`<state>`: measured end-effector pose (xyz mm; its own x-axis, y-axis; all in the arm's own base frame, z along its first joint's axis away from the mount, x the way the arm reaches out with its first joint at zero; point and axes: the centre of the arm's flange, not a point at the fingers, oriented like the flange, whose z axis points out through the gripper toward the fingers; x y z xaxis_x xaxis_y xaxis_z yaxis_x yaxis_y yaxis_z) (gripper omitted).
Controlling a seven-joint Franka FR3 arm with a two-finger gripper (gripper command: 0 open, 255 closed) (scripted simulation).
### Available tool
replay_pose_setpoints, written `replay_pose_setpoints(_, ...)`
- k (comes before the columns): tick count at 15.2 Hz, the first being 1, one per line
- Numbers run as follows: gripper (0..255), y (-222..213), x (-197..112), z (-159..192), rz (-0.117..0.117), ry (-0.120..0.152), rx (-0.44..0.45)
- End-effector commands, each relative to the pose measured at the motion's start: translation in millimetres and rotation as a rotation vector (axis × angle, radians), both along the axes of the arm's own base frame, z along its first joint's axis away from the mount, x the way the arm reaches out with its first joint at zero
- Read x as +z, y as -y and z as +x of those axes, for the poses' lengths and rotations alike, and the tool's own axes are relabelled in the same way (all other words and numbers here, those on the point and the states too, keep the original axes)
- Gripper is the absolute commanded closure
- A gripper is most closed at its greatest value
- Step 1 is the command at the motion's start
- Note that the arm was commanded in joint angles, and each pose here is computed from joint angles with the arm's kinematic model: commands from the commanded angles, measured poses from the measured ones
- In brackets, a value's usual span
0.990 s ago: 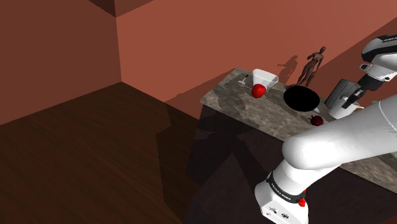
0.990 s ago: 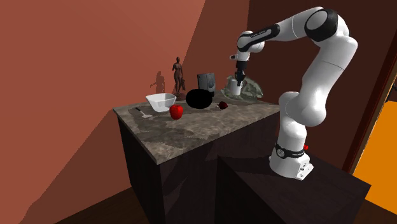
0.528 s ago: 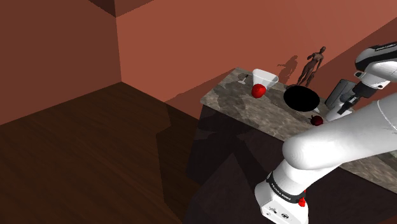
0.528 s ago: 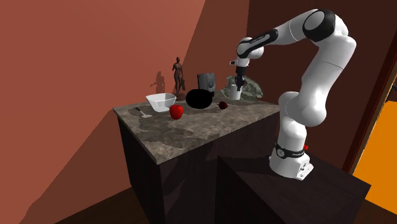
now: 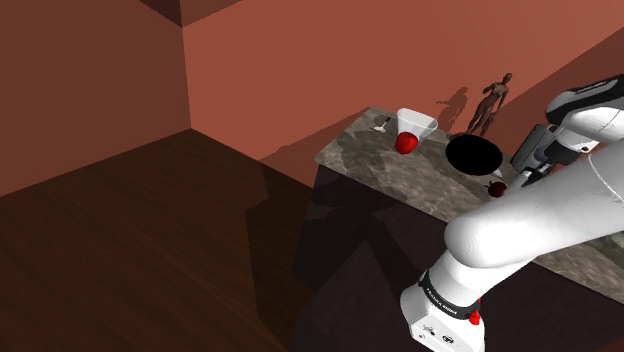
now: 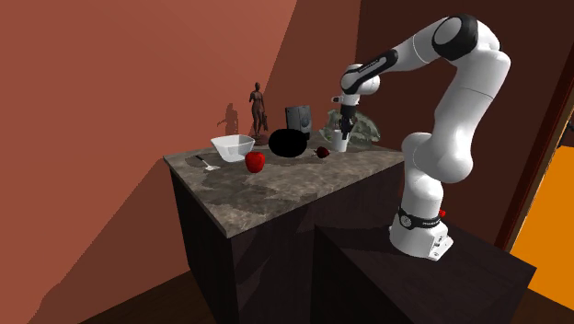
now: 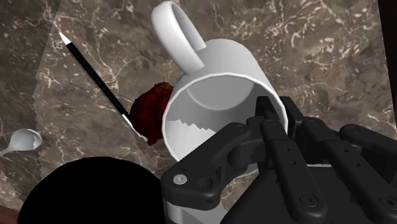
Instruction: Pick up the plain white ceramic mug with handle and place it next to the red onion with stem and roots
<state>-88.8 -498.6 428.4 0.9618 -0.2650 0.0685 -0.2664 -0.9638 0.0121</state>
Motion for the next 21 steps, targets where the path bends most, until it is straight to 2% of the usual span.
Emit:
replay_pose_setpoints(1,255,1,-11,1,-0.001,0.000,0.000)
replay_pose_setpoints(9,255,1,-55,1,-0.001,0.000,0.000)
replay_pose_setpoints(16,255,1,-55,1,-0.001,0.000,0.000)
replay_pose_setpoints(17,0,1,-55,1,-0.001,0.000,0.000)
replay_pose_setpoints(21,0,1,-55,1,-0.001,0.000,0.000)
